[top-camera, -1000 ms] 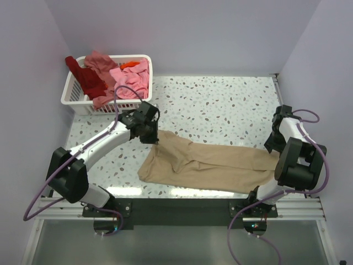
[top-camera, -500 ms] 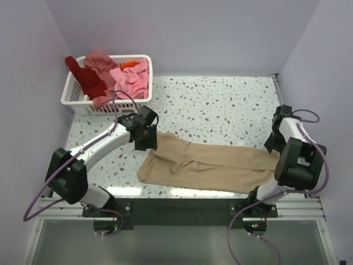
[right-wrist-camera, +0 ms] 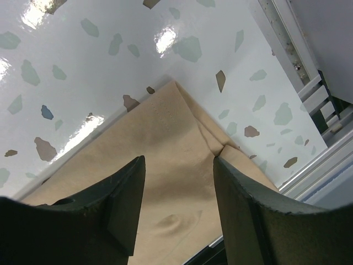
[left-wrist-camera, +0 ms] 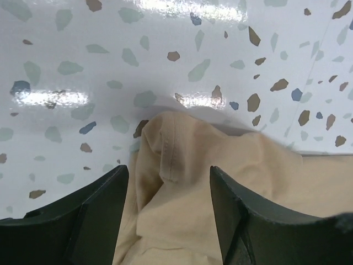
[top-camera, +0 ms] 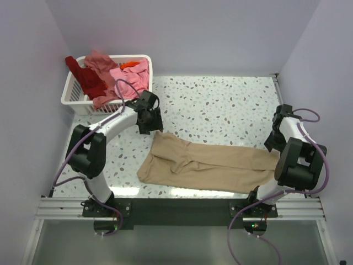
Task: Fold and stack the t-shirts
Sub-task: Fold the tshirt
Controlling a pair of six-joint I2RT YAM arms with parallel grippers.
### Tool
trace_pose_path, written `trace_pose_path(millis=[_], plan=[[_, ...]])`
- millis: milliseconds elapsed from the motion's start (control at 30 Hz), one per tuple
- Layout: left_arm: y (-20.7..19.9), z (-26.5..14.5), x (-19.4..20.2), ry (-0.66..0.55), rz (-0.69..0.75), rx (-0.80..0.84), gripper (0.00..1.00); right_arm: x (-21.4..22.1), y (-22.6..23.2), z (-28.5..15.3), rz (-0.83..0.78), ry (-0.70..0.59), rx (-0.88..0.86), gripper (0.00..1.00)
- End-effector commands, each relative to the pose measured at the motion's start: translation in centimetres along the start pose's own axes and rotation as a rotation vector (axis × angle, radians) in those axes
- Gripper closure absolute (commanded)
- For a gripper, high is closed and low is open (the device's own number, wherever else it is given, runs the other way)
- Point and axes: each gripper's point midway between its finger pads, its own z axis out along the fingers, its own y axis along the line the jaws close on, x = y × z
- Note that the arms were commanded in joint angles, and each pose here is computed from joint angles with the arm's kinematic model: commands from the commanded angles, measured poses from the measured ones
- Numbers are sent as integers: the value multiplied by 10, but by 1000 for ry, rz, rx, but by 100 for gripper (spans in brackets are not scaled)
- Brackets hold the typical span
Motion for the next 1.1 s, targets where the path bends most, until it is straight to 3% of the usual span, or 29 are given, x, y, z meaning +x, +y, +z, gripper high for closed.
trace_pose_path(millis=[0, 300, 500, 733, 1067], plan=[[-22, 14, -13, -17, -13, 82, 35, -18, 1, -13, 33, -71, -20, 44], [-29, 45, -6, 23, -53, 113, 43, -26, -2, -7, 54, -84, 21, 43], [-26, 61, -6, 43, -56, 96, 55, -34, 5, 8, 73, -92, 21, 41], [-18, 67, -10, 38, -63, 64, 90, -46, 20, 27, 76, -117, -4, 44], [-20, 51, -20, 1, -76, 91, 99, -41, 18, 46, 66, -103, 29, 46]])
